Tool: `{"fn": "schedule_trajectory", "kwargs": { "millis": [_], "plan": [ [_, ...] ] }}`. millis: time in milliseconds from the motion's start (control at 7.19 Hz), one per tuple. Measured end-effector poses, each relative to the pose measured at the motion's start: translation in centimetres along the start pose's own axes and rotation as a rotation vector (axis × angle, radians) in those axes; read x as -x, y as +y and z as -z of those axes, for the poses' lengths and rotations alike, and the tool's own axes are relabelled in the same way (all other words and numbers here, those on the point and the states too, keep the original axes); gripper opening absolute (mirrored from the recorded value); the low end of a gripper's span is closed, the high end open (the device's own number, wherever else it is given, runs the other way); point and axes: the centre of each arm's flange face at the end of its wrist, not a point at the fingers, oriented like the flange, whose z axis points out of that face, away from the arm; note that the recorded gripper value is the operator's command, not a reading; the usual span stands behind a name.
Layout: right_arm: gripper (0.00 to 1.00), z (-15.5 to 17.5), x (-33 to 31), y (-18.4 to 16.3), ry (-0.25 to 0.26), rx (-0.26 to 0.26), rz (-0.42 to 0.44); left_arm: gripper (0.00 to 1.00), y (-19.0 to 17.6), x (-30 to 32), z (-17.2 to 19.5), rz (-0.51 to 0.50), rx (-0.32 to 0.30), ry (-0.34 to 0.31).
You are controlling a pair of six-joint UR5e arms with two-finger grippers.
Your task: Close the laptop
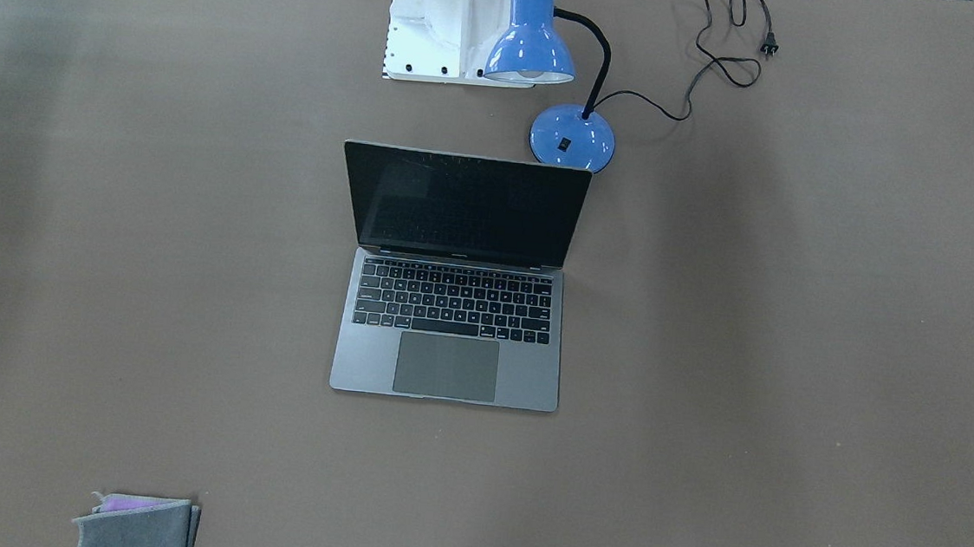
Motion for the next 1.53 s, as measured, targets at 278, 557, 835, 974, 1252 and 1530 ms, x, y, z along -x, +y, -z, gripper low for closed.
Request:
{"fn": "schedule_trajectory", "kwargs": {
  "millis": [278,557,835,974,1252,1530],
  "plan": [
    [0.95,-4.1,4.0,-0.3,0.019,-0.036,-0.072,0.99,-1.0,-4.0,-3.5,0.039,-0.006,0.089],
    [0.83,-9.0,9.8,0.3,0.026,-0.087,-0.150,0.99,-2.2,-9.9,-7.4,0.115,-0.020,0.197],
    [0.57,-11.9,17.6,1.4,-0.025,-0.109,-0.220,0.88,-2.9,-16.5,-10.8,0.174,-0.011,0.333],
    [0.39,-13.3,21.1,1.7,-0.064,-0.106,-0.250,0.69,-2.6,-19.2,-12.2,0.178,0.001,0.387],
    [0.00,-16.3,25.9,3.0,-0.101,-0.108,-0.270,0.03,-2.3,-24.4,-15.4,0.204,-0.002,0.432],
    [0.00,-18.4,30.0,5.2,-0.123,-0.116,-0.259,0.00,-1.7,-30.1,-18.9,0.262,-0.032,0.434]
  ]
}}
